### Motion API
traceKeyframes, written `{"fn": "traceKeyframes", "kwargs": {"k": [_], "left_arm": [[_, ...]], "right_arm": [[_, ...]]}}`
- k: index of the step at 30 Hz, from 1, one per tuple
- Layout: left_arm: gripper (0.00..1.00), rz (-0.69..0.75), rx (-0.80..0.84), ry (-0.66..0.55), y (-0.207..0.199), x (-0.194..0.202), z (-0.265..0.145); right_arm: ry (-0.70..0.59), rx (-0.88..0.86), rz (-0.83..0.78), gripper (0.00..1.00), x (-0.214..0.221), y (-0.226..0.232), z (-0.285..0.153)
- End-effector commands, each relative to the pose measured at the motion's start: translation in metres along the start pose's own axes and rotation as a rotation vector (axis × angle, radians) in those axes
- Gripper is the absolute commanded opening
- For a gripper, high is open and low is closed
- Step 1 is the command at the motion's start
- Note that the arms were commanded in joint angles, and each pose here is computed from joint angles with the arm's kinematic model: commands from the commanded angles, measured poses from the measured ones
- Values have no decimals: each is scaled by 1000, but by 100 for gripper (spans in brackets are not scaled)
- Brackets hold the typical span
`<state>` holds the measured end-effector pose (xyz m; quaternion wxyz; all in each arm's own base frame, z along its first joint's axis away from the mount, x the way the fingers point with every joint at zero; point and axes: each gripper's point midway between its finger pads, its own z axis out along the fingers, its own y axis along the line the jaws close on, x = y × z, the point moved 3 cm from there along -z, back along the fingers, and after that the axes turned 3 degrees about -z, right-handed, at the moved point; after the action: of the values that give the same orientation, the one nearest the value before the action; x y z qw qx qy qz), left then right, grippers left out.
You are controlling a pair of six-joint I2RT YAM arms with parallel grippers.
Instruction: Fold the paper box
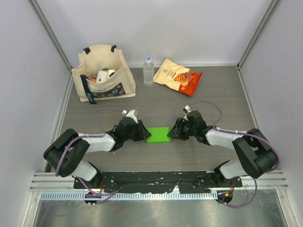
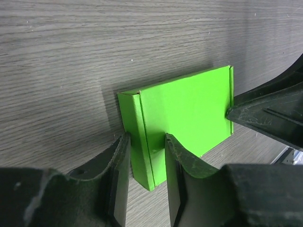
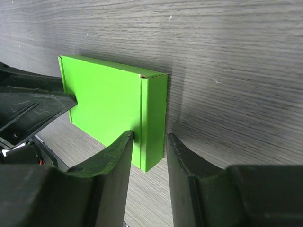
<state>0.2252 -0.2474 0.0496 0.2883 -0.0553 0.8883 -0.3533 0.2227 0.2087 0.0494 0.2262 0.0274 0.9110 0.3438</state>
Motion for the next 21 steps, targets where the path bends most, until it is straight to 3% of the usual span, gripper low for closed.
{"fn": "traceKeyframes", "kwargs": {"k": [1, 3, 8, 13, 21], "left_arm": [[33, 1, 8, 19, 1, 7, -6], [32, -7, -26, -20, 3, 0, -14], [31, -39, -46, 21, 12, 15, -35], [29, -119, -93, 95, 31, 44, -65], [30, -197, -305, -137, 68, 26, -118]], "right_arm": [[-9, -16, -82, 38, -2, 12, 6], [12, -29, -91, 36, 6, 19, 10], [19, -50, -85, 34, 26, 40, 9], [88, -105, -113, 34, 73, 67, 7], [159, -201, -146, 34, 107, 117, 31]]}}
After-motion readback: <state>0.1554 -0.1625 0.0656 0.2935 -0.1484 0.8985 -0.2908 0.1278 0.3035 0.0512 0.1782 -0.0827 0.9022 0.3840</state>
